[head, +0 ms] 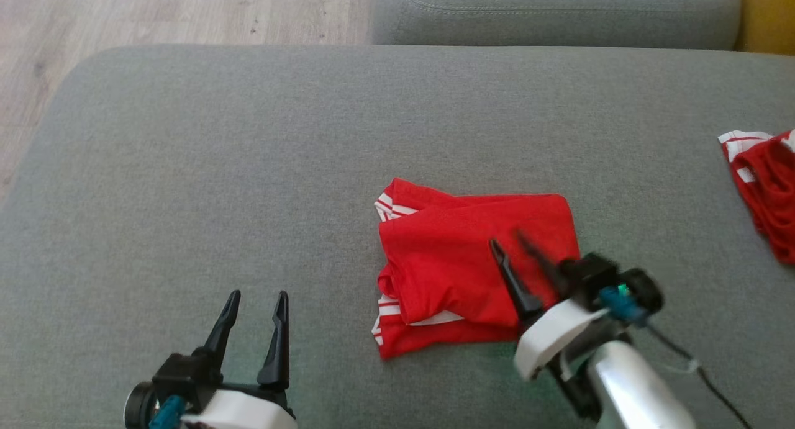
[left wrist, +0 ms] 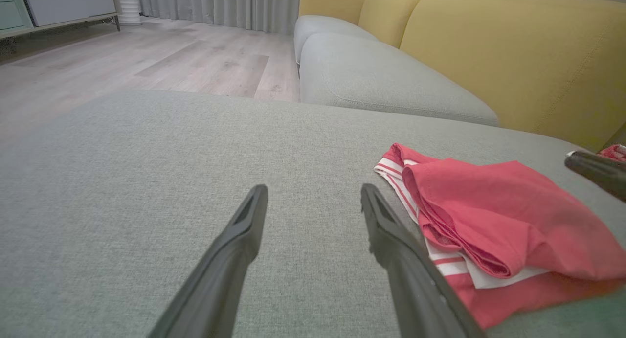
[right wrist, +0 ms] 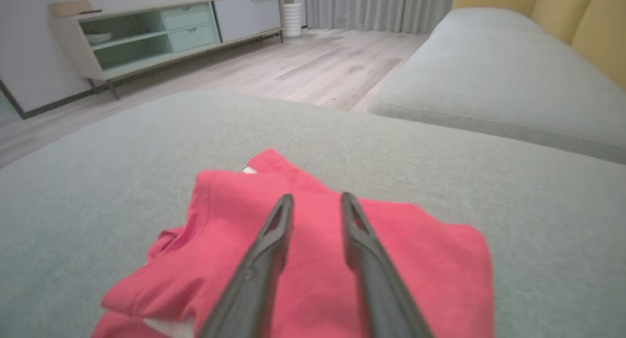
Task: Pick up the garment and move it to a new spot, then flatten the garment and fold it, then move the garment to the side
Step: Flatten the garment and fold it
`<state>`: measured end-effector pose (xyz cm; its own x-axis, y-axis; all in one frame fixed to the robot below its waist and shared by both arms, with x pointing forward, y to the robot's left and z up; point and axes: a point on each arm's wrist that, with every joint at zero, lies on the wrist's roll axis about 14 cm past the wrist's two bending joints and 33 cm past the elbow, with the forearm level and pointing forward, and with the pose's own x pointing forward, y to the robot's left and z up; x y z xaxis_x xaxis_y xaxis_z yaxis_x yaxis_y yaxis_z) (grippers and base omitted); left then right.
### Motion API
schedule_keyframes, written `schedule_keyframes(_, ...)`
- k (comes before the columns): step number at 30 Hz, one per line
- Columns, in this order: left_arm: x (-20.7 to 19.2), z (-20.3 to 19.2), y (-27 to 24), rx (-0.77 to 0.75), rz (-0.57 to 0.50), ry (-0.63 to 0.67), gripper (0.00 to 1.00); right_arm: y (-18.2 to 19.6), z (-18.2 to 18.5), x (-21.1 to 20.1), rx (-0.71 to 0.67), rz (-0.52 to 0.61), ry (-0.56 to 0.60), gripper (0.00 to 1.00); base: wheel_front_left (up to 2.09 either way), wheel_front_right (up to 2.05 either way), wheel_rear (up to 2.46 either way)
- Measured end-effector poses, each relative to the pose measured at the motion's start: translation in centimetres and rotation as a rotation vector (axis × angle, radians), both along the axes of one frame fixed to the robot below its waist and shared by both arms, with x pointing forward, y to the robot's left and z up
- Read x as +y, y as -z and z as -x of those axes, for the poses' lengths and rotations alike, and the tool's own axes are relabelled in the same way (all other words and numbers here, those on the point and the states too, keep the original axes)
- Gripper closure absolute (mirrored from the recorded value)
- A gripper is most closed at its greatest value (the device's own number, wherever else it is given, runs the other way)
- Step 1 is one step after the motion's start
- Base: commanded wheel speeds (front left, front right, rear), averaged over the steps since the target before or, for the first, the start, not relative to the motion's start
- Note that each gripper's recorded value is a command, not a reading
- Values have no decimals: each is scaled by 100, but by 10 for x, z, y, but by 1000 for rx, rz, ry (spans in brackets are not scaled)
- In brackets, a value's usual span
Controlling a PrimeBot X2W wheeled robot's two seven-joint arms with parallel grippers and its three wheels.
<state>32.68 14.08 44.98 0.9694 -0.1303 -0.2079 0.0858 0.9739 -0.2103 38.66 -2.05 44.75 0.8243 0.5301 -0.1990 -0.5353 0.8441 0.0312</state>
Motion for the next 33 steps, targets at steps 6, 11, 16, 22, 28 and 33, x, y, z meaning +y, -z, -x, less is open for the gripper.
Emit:
schedule_keyframes(6, 2, 3, 3, 12, 5, -10, 0, 38, 26, 30, 97, 74, -138, 100, 0, 0, 0)
schedule_keyframes(11, 8, 6, 7, 23, 2, -32, 0, 48, 33, 53, 127, 84, -233, 100, 0, 0, 0)
schedule_keyframes(16, 14, 8, 10, 34, 0, -52, 0, 59, 49, 76, 171, 94, -335, 100, 0, 0, 0)
schedule_keyframes(22, 15, 7, 10, 37, -1, -56, 0, 71, 74, 90, 225, 101, -421, 100, 0, 0, 0)
schedule_keyframes(28, 9, 4, 10, 36, 1, -36, 0, 50, 55, 91, 149, 41, -397, 96, 0, 0, 0)
schedule_keyframes(33, 4, 1, 8, 25, 2, -16, 0, 18, 25, 82, 50, -32, -312, 0, 0, 0, 0)
